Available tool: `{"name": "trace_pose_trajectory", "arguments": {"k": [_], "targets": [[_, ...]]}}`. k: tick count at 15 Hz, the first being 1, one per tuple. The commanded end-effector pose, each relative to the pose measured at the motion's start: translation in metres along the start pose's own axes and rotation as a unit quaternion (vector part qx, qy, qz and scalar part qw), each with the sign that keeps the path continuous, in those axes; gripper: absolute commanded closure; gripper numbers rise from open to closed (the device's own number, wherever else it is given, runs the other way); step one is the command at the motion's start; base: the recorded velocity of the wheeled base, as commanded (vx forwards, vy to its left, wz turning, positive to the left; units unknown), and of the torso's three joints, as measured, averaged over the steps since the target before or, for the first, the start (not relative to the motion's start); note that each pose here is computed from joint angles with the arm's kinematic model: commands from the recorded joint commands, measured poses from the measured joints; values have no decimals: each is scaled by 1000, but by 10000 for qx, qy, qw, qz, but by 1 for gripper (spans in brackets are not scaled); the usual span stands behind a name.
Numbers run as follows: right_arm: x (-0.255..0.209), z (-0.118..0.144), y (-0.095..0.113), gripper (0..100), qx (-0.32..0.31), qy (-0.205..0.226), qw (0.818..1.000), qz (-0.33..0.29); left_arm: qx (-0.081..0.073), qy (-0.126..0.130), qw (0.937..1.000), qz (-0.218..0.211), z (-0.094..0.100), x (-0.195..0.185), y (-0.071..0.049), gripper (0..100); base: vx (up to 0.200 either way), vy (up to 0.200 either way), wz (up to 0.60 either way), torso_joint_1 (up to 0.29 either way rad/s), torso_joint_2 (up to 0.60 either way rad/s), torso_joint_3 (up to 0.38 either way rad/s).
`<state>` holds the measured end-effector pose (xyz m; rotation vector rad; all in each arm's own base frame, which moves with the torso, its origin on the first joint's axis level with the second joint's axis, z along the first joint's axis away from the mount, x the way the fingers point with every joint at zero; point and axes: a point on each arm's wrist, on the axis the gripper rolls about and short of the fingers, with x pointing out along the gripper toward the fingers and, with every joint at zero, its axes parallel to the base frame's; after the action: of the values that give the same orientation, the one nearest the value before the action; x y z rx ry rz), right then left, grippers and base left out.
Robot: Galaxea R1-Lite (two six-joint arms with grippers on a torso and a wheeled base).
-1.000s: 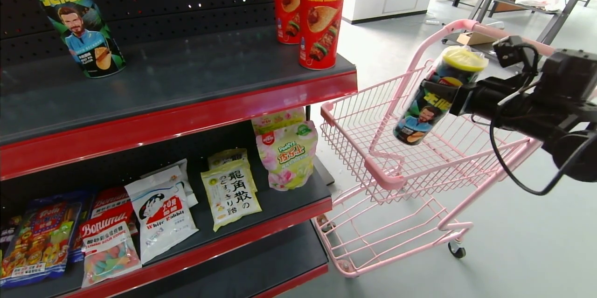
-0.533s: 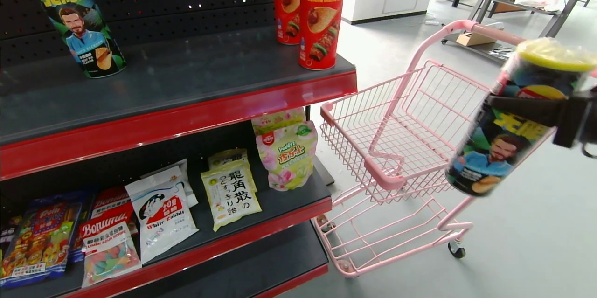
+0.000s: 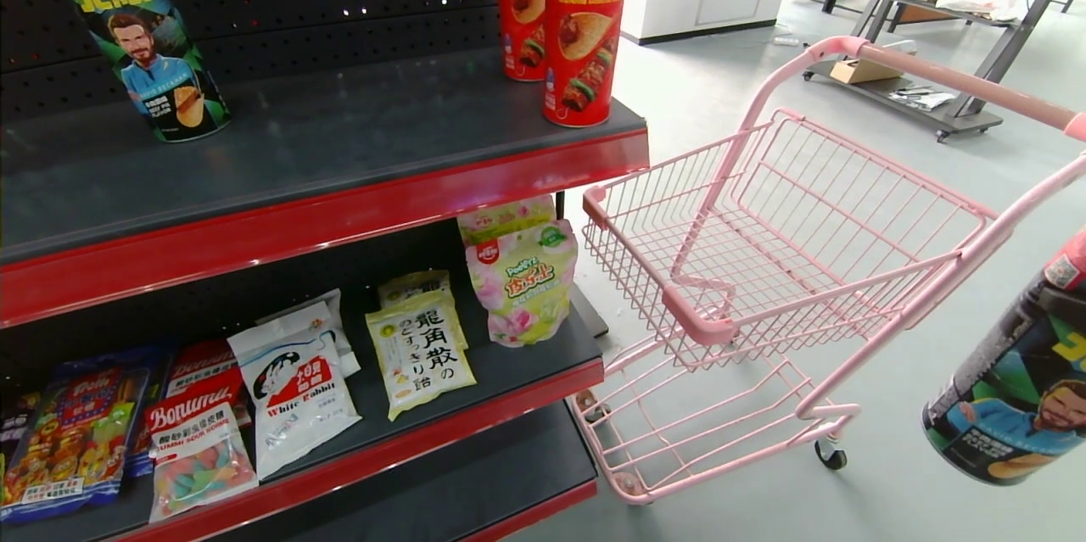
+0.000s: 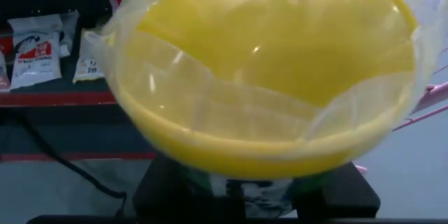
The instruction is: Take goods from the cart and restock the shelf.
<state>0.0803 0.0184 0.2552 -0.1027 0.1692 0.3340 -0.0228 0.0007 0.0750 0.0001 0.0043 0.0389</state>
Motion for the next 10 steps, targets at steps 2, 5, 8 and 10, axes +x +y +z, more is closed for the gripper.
{"name": "trace_pose_trajectory", "arguments": {"k": [2, 5, 8, 10], "targets": [[-2, 3, 0, 100, -11, -67, 10000, 28, 0, 2, 10000, 5, 0, 0, 0, 0, 0, 0, 0, 0, 0, 0], [-1, 10, 1, 100, -26, -167, 9989, 426, 8, 2, 10000, 5, 0, 0, 0, 0, 0, 0, 0, 51, -233, -170], [14, 18, 0, 100, -5, -55, 9970, 768, 0, 2, 10000, 5, 0, 0, 0, 0, 0, 0, 0, 128, -463, -336], [34, 24, -2, 100, 37, 97, 9944, 1051, 8, 2, 10000, 5, 0, 0, 0, 0, 0, 0, 0, 161, -535, -376]]}}
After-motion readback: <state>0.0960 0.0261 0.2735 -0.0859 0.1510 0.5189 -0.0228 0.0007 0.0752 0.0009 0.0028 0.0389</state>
